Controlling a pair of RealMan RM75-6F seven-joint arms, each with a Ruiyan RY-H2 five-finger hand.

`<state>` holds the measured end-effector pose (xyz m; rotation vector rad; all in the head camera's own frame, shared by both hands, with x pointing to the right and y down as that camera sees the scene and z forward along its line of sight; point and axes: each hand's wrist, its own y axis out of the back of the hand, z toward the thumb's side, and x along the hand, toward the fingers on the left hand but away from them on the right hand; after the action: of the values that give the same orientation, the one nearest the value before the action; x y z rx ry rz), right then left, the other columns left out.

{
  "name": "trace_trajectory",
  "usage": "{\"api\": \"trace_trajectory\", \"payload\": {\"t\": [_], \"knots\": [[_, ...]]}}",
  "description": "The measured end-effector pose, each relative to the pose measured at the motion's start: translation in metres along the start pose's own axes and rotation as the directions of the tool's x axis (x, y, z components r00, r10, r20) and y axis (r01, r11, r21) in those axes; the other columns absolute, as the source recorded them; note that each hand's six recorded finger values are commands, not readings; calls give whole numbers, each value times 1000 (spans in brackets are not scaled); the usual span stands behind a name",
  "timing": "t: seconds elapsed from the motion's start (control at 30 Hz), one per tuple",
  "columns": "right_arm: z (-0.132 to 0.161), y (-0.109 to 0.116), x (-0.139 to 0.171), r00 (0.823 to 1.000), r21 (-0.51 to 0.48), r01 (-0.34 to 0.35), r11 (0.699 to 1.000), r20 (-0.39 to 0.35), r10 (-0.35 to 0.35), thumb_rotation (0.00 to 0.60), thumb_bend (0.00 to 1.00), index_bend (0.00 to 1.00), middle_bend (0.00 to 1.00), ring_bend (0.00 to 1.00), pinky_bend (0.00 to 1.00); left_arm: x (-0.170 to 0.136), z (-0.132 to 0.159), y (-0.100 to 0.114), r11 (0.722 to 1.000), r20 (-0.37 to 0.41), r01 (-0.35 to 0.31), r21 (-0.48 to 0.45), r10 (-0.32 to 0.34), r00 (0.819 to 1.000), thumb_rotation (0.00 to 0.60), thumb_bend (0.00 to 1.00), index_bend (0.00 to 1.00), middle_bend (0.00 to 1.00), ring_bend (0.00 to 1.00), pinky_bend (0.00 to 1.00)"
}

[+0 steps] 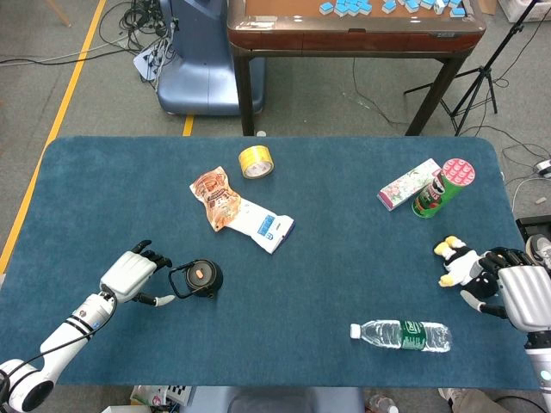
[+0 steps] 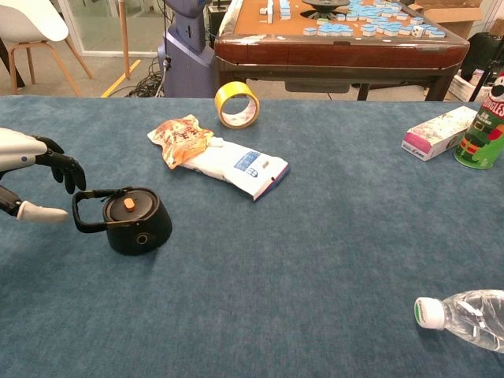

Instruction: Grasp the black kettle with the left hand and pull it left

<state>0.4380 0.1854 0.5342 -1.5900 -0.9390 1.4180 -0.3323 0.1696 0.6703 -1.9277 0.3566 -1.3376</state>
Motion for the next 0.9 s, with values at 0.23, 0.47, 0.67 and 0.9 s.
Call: {"api": "trace_trajectory", "payload": {"t": [0.23,0.47,0.67,0.9], "knots": [[-5,-3,2,1000,-2,-8,1000,14,8,600,179,540,460,282,277,7,8,-3,999,-2,35,24,-35,999,162,144,303,326,270,57],[-10,-5,5,1000,-6,-11,1000,25,11,600,179,540,460,282,277,4,27,-4,997,33,67,25,-68,997,155,144,313,329,270,57],[-12,-6,7,999,-10,-11,1000,30,12,600,179,541,460,283,277,0,40,0,998,57,56,31,-58,997,154,143,313,329,270,57],[-13,-8,6,999,-14,-17,1000,27,17,600,179,541,460,283,277,-7,35,13,999,23,-25,38,24,999,285,144,272,328,270,57]]}}
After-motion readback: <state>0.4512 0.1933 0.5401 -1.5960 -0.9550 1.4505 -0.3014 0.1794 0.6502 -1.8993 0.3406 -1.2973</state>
